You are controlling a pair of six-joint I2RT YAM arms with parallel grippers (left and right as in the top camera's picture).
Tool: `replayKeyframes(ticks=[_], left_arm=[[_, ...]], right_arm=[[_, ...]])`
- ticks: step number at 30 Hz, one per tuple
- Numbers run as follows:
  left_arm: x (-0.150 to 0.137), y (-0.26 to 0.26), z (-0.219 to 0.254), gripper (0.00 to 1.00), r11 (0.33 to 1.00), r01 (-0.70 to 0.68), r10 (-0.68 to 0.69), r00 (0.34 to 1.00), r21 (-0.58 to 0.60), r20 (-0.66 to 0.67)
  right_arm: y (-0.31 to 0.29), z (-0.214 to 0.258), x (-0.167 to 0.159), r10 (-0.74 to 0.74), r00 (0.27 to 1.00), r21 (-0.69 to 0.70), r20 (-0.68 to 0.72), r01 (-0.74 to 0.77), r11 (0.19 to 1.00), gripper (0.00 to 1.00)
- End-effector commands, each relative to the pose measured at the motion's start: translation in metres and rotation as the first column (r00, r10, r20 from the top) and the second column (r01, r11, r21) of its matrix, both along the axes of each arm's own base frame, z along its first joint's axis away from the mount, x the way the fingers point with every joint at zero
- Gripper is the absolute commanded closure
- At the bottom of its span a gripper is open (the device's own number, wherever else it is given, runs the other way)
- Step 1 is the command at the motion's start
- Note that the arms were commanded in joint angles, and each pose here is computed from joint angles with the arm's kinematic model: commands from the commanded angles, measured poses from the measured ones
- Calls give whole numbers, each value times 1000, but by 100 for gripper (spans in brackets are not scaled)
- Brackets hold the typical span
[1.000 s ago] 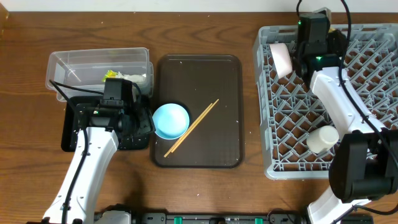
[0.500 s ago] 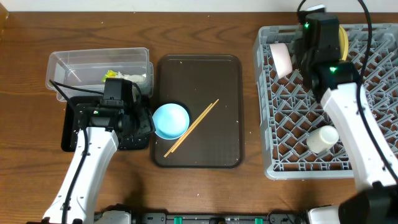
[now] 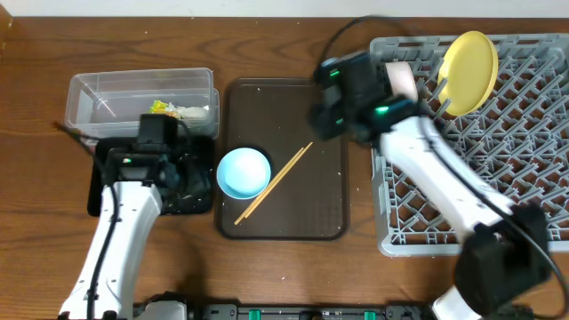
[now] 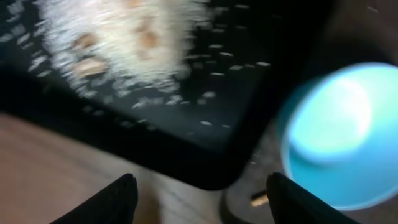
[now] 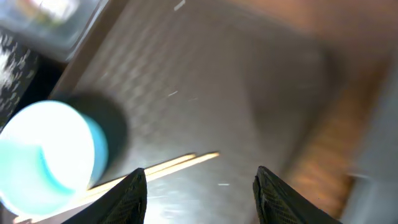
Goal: Sort waste into correct bins and load items into the dishwasher rack
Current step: 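Move right gripper to light-blue bowl and grasp its rim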
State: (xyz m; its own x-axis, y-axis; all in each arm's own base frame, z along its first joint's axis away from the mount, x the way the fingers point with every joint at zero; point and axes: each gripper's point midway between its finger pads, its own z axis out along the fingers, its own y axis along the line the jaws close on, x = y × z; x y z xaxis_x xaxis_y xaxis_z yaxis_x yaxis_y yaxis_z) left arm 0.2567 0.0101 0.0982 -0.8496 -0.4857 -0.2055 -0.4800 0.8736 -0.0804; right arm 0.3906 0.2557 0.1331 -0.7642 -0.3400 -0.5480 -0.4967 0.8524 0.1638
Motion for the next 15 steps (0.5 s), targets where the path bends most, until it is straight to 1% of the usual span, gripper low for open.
replayKeyframes(ticks=[1,4,8,11,13,15], left_arm=[[-4,25,5,30,992,-120,120,993,30,1],[-9,34,4,30,987,-159,159,987,31,-13],[-10,36,4,30,985,-168,169,986,30,-15],[-10,36,4,30,985,-169,169,985,30,-15],[-10,36,4,30,985,-168,169,986,30,-15],[-10,36,4,30,985,-168,168,986,29,-15]], right_arm=[[35,-22,-20,49,996,19,-71,-48,999,46],[58,-44,-34,87,991,9,-107,-86,996,46],[80,-72,-51,66,982,12,-177,-65,998,52],[87,-88,-58,49,976,3,-214,-49,999,60],[88,-96,-61,37,972,-8,-232,-40,999,64],[88,-102,-61,24,969,-10,-244,-27,1000,71]])
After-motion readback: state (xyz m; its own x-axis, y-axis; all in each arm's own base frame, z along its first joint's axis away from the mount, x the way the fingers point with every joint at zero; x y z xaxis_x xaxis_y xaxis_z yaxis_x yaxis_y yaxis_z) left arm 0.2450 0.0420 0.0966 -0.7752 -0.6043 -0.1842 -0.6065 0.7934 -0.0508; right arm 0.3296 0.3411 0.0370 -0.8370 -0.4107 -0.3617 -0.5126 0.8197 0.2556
